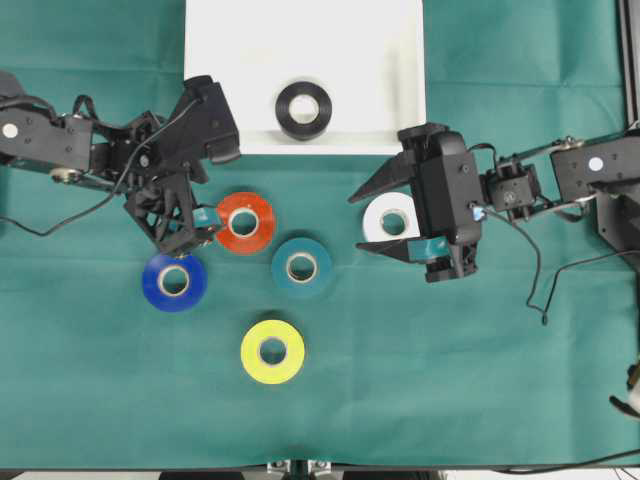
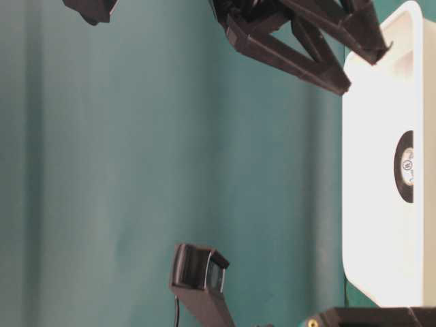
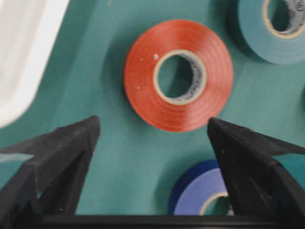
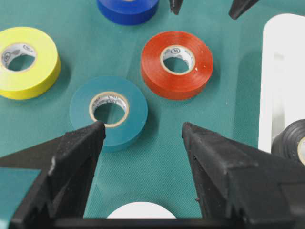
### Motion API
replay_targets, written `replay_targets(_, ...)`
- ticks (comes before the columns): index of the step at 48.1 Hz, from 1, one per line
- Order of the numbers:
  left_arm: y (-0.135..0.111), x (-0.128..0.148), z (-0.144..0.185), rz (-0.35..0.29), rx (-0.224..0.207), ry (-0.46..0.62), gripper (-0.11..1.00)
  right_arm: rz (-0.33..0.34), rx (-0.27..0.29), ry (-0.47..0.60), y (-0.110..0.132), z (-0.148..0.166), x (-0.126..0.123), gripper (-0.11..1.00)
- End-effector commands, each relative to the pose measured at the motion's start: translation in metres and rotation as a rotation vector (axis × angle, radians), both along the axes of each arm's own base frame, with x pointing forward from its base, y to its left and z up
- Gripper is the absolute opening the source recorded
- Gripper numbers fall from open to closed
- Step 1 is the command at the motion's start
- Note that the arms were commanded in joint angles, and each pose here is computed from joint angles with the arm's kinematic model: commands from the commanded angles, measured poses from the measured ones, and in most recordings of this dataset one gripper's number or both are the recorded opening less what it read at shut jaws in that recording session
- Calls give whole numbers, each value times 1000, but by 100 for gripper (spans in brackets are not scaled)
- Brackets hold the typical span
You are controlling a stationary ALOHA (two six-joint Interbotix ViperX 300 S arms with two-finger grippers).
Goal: Put the tape alternately from left to right into the white case.
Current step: 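Lower the left gripper onto the red tape roll and grasp it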
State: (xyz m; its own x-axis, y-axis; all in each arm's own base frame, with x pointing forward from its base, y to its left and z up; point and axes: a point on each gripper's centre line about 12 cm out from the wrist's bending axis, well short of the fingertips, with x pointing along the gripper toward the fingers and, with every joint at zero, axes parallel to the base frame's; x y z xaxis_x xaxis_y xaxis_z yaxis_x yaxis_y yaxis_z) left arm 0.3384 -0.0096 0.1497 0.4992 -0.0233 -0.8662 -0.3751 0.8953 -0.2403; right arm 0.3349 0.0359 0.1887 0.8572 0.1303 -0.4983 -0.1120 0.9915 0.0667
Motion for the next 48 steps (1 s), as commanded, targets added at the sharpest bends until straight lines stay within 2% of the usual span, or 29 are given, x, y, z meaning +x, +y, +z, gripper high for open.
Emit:
replay_targets(1,1,9,10,31,-18,-10,54,2,6,-25,1,7,2,72)
replay_targets(9,6,13,4,120,-57,44,54,1,6,-24,1,7,2,72)
replay_targets(16,10,15,2,161,-73,58,54,-2,2,-13,0,6,1,72)
replay_targets(48,10,32,-18,165,-71,104,54,-4,-2,17,0,-3,-4,72)
